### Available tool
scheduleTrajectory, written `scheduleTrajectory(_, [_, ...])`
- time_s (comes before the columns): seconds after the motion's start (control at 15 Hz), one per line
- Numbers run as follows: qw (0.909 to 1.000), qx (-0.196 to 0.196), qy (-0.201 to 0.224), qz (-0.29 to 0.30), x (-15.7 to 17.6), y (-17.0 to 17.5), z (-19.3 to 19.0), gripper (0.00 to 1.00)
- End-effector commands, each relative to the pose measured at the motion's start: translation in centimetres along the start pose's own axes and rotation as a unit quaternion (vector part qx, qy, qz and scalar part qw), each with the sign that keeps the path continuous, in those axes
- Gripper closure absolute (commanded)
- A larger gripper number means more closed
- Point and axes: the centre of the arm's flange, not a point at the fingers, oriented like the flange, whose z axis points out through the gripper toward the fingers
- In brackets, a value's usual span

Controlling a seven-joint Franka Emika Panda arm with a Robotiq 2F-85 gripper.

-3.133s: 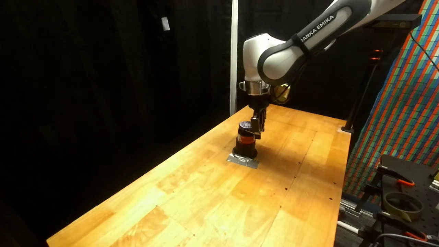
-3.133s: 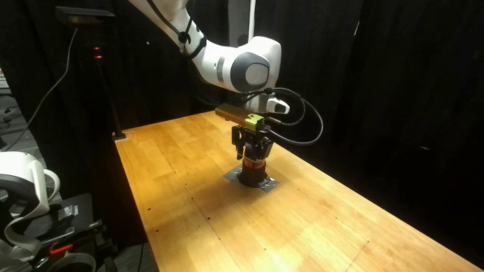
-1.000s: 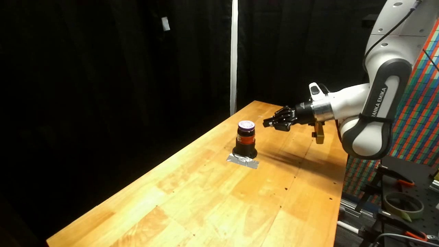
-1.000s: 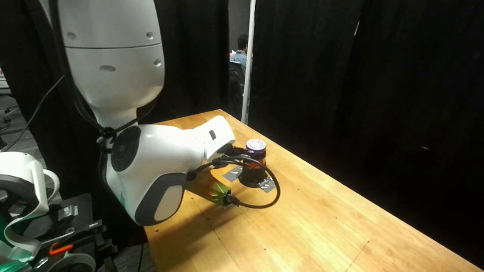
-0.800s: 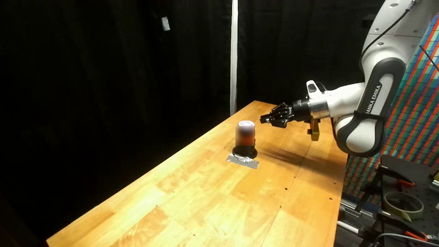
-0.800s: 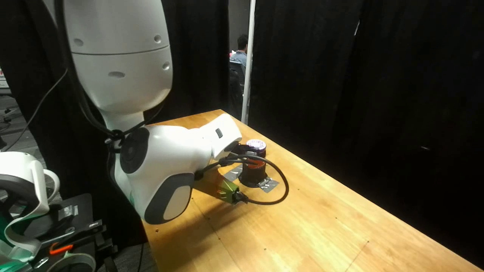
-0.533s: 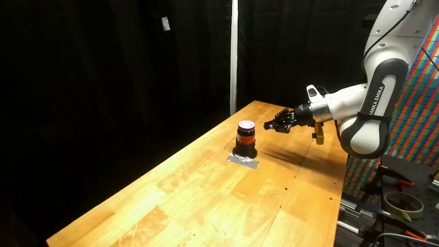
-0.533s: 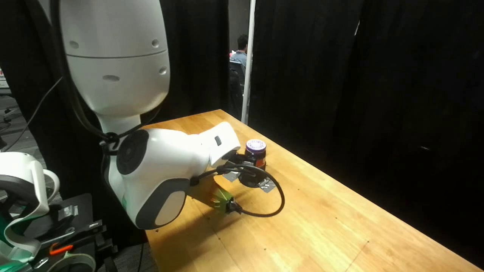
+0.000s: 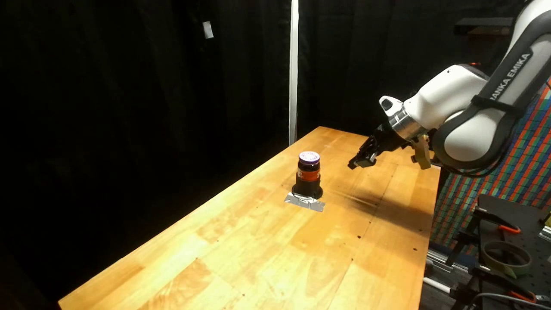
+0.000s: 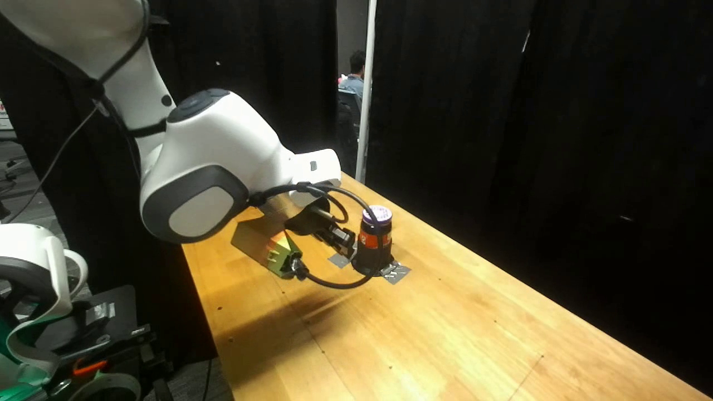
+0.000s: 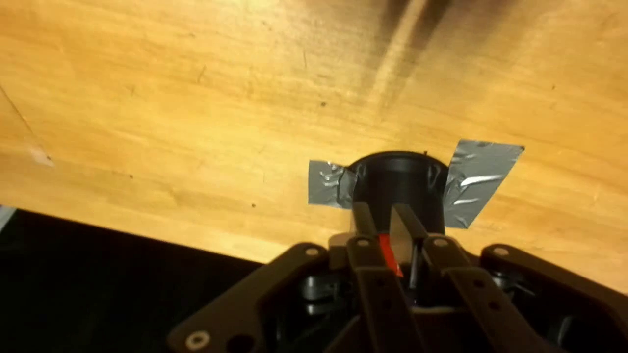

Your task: Put the rubber band on the jar.

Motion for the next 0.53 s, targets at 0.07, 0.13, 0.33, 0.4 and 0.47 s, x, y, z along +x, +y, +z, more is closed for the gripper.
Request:
scheduleTrajectory(0.07, [0.9915, 0.006, -0.130, 0.004, 5.1, 1.4, -6.0, 0.81])
scheduleTrajectory(0.13, [0.9884, 0.013, -0.151, 0.004, 4.8, 2.3, -6.2, 0.80])
scheduleTrajectory(0.33, [0.9797, 0.030, -0.198, -0.004, 4.3, 6.4, -6.0, 0.68])
scheduleTrajectory(0.4, [0.9763, 0.019, -0.216, 0.006, 4.7, 7.6, -6.1, 0.47])
scheduleTrajectory(0.47, [0.9737, 0.014, -0.227, 0.009, 5.4, 8.6, -6.4, 0.44])
